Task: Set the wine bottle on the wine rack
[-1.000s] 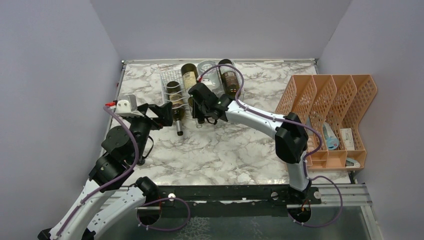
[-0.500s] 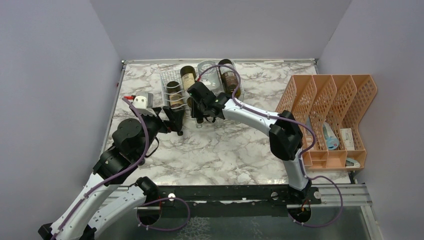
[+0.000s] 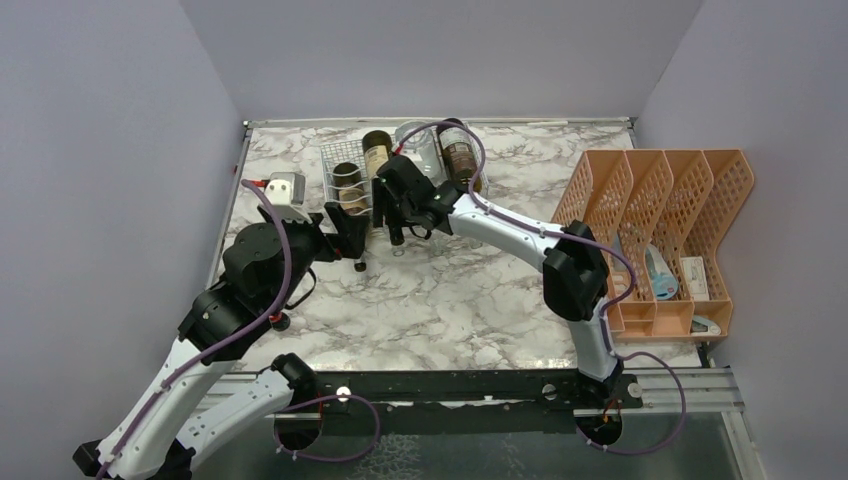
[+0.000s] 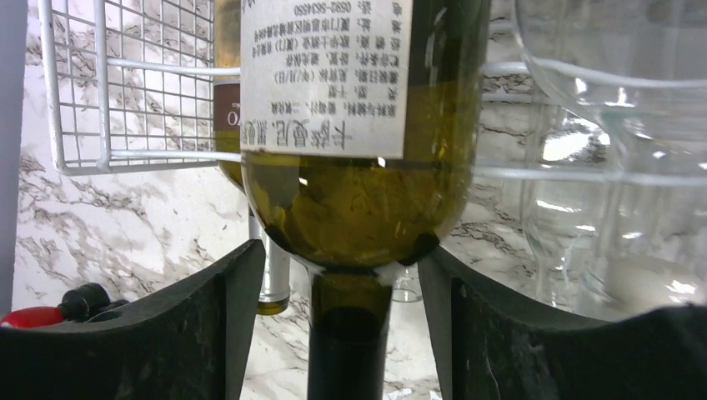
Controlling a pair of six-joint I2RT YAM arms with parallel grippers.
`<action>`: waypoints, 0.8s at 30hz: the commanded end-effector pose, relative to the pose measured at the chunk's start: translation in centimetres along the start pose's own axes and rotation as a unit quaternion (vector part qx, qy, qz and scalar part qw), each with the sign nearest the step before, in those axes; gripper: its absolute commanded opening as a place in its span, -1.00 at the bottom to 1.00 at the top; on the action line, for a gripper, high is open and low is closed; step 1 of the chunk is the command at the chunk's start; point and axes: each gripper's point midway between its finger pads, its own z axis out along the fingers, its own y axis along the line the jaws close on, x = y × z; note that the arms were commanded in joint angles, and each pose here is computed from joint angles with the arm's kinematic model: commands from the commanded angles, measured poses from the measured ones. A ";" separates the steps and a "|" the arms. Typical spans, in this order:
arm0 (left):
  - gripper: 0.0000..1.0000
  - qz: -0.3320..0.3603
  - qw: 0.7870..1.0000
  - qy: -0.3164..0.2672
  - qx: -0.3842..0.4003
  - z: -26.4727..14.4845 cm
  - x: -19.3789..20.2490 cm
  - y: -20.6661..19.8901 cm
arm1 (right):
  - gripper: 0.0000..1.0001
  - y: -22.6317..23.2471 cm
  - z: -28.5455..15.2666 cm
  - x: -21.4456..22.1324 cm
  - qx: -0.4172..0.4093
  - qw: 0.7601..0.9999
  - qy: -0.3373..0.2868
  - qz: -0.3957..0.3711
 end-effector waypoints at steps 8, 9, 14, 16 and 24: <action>0.98 0.013 1.000 -0.003 0.006 -1.3 -1.4 -0.2 | 0.59 0.5 -8.4 -4.7 -0.057 0.994 -0.091 0.029; 0.98 0.014 1.000 -0.005 0.007 -1.4 -1.6 -0.2 | 0.61 0.2 -9.1 -4.5 -0.059 0.994 -0.091 0.029; 0.98 0.020 1.000 -0.019 0.000 -2.5 -2.6 0.3 | 0.64 -3.0 -13.1 -3.6 -0.028 0.994 -0.101 0.021; 0.98 0.020 0.999 -0.027 -0.010 -3.1 -3.1 0.8 | 0.64 -5.4 -14.7 -3.0 0.005 0.994 -0.108 0.016; 0.98 0.035 0.998 -0.047 -0.019 -5.3 -4.6 1.8 | 0.64 -14.0 -24.1 -1.8 0.096 0.979 -0.177 0.009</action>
